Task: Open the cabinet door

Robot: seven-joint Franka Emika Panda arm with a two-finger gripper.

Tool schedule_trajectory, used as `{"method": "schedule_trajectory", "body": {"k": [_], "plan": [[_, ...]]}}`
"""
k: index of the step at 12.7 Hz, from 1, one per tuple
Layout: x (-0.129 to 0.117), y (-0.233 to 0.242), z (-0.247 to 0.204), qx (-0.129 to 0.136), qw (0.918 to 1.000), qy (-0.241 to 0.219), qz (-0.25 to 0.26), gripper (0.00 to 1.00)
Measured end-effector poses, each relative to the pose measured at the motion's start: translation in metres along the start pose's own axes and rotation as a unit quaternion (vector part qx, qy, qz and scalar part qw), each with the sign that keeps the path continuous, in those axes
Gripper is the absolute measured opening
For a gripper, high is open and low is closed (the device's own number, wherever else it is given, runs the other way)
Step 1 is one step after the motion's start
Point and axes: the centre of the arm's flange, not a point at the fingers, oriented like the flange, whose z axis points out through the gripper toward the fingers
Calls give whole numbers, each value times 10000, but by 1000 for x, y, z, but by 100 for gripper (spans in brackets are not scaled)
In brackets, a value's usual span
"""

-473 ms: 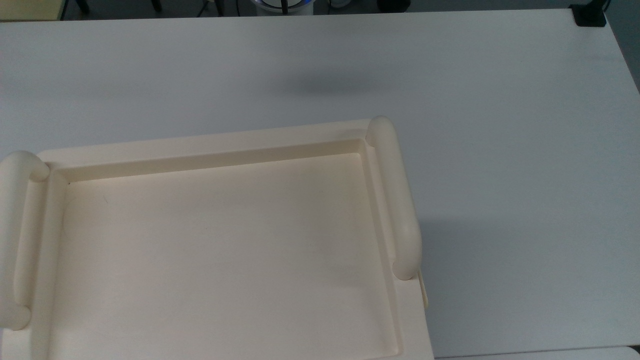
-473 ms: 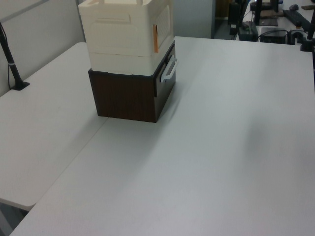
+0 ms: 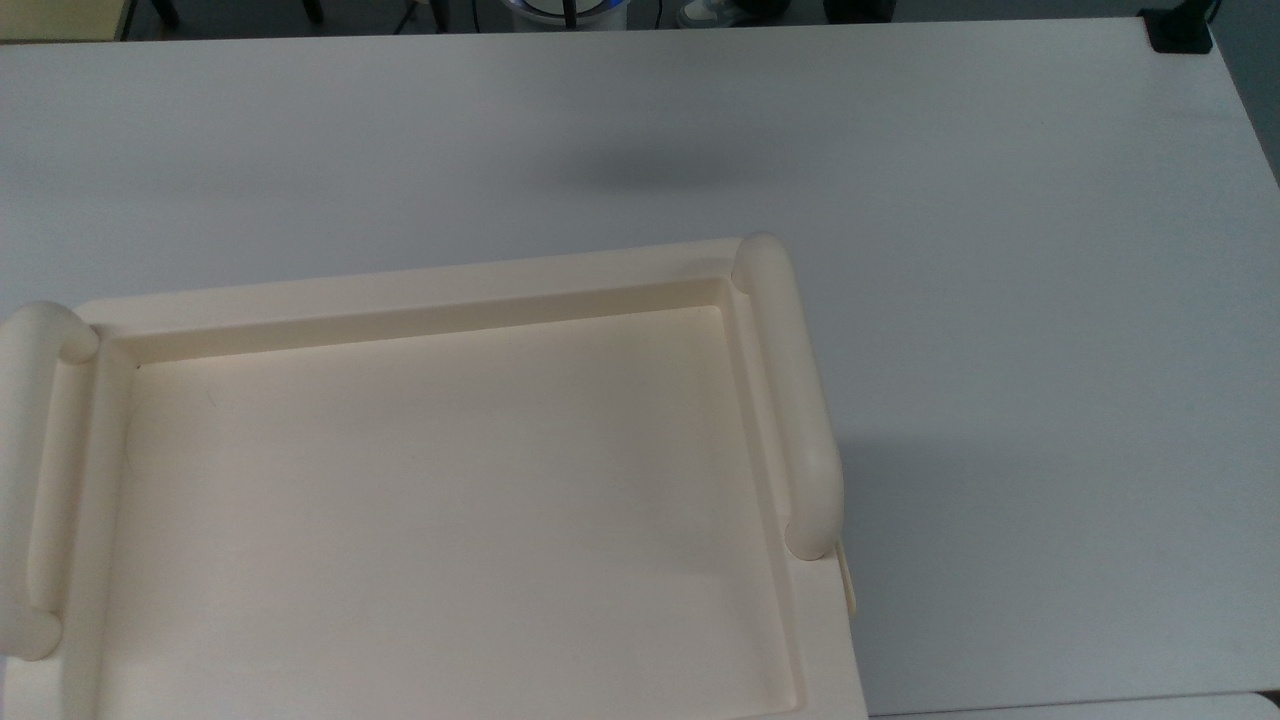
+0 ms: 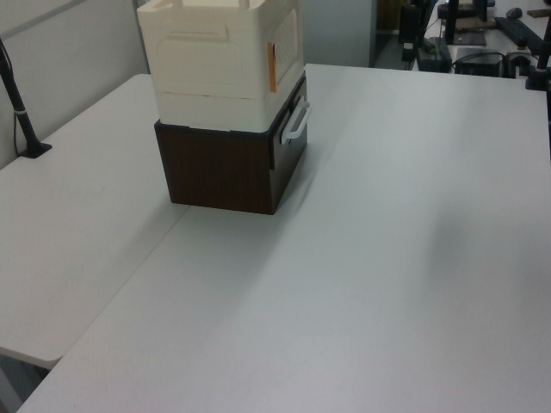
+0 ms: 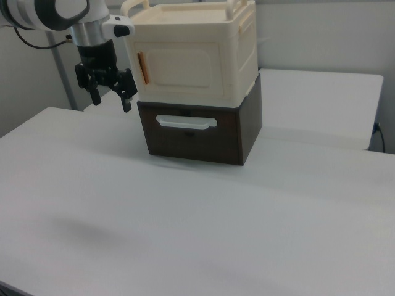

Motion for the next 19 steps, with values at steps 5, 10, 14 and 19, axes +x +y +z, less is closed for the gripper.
{"method": "schedule_trajectory", "body": {"k": [5,10,14,19], "plan": [[0,0,0,0,9995,-1,-302,100],[5,2,-13,-43,9947,332,-975,100],[26,-2,-31,-83,9857,1354,-1002,80],[61,-21,-32,531,9618,2561,-803,49]]}}
